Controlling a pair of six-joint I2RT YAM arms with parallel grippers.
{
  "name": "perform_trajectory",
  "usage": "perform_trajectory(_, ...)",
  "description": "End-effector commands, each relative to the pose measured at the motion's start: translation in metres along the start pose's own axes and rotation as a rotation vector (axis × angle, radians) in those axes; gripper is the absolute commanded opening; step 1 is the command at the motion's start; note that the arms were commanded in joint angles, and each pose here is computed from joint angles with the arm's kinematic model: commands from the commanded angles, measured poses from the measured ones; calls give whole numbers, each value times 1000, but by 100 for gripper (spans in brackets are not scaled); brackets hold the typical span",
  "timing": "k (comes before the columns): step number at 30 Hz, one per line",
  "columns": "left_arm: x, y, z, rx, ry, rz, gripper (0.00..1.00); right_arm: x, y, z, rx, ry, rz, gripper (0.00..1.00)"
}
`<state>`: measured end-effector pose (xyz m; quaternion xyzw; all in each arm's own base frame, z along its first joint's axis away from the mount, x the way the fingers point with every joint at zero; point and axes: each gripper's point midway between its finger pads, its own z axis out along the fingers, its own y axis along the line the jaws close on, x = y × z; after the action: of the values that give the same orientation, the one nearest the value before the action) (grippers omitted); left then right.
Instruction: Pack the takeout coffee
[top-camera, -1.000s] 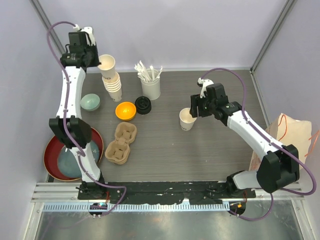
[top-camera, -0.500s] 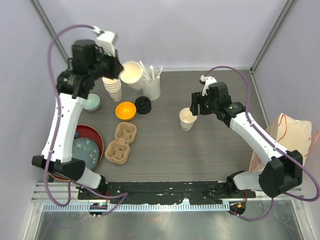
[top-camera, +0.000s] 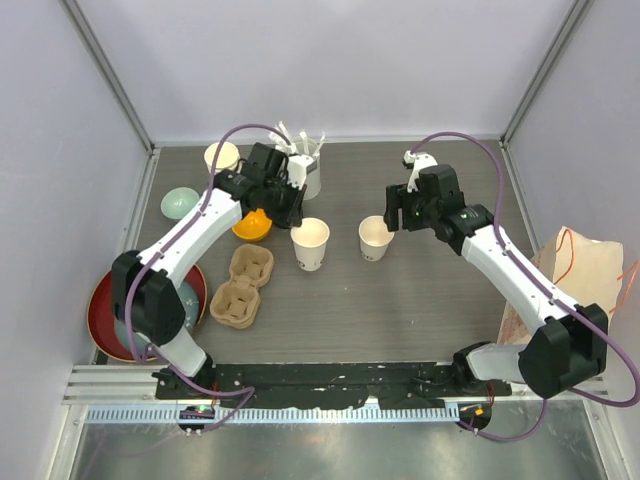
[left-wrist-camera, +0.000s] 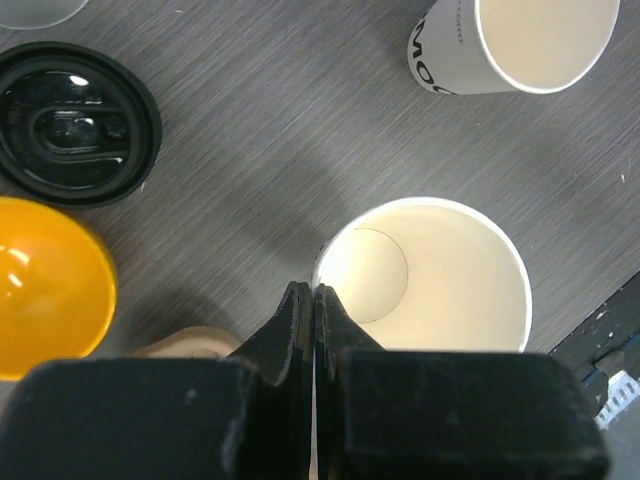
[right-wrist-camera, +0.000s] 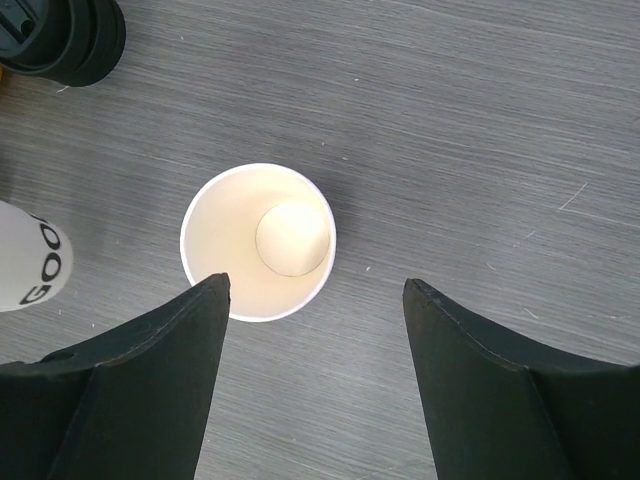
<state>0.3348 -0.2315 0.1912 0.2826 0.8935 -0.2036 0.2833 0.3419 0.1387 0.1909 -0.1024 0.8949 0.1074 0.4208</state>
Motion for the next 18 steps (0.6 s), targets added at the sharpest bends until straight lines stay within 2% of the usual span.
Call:
perform_trajectory(1,-17,-10,17,49,-104,61,0,-26,2,-16,-2,-85,-1,75)
perform_trajectory(3,-24,-4,26,28,-149,74,0,-27,2,-16,-3,-87,-4,75)
perform_trajectory(7,-15,-1,43,23,-161,81,0,-26,3,-15,-8,-85,-7,75)
perform_trajectory(13,-17,-3,53,3,-226,138,0,-24,2,-15,-7,-80,-12,75)
perform_trajectory(18,-11,0,60,1,-204,175,0,-23,2,-15,-7,-79,-13,75)
